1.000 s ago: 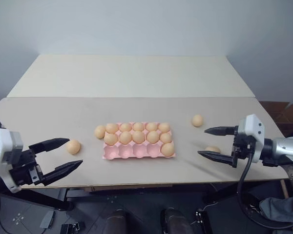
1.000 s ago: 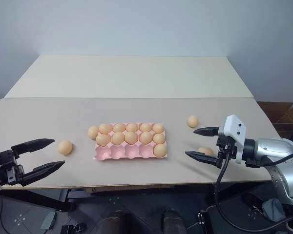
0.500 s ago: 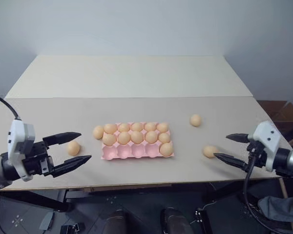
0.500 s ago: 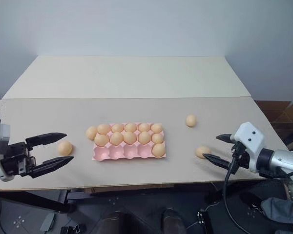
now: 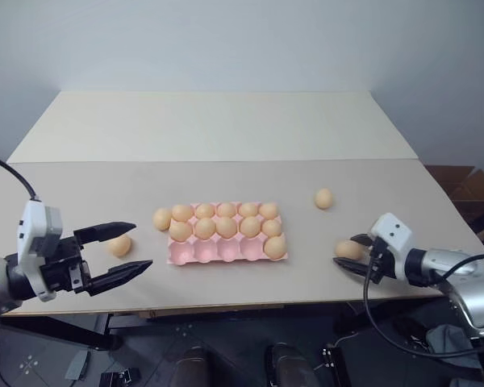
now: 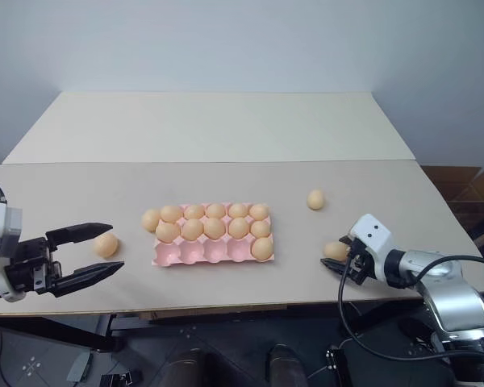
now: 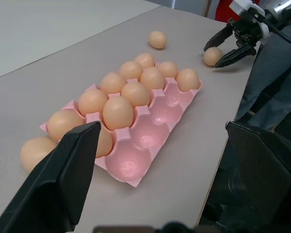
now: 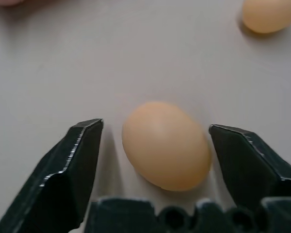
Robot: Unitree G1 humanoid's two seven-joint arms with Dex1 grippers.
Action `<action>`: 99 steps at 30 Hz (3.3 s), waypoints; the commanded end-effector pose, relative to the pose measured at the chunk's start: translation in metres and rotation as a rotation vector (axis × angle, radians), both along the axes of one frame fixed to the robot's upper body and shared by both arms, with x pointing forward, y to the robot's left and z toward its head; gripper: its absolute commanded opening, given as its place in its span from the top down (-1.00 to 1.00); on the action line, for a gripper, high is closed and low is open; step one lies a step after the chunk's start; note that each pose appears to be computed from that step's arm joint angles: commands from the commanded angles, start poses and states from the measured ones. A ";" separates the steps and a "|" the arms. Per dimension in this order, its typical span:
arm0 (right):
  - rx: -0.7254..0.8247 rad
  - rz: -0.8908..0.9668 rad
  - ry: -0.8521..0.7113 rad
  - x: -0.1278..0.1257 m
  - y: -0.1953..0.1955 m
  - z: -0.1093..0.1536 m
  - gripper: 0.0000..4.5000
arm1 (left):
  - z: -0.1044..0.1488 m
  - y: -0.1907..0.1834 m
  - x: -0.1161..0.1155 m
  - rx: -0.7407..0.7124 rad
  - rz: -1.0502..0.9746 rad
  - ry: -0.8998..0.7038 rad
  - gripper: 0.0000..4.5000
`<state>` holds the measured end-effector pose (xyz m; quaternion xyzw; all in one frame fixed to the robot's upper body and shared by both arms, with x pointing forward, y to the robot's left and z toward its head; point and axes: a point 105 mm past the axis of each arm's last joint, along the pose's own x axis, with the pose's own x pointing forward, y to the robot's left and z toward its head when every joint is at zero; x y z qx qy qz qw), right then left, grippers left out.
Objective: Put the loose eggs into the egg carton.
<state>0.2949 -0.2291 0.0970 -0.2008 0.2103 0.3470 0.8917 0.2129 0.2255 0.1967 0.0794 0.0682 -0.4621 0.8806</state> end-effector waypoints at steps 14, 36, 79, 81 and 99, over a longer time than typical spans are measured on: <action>0.108 0.293 -0.273 -0.003 0.122 0.074 -0.03 | 0.012 0.001 0.000 0.038 0.006 -0.067 -1.00; 0.093 0.405 -0.300 -0.013 0.173 0.091 -0.99 | 0.010 0.010 -0.009 0.034 0.074 -0.061 -1.00; 0.061 -0.453 -0.142 0.135 0.020 0.034 -0.99 | -0.003 0.022 -0.004 0.001 0.113 -0.029 -1.00; 0.061 -0.466 -0.154 0.140 0.023 0.033 -0.81 | -0.002 0.022 -0.005 0.003 0.115 -0.032 -1.00; 0.296 0.155 -0.159 0.018 0.196 0.078 0.12 | -0.003 0.018 -0.011 0.019 0.107 -0.034 -1.00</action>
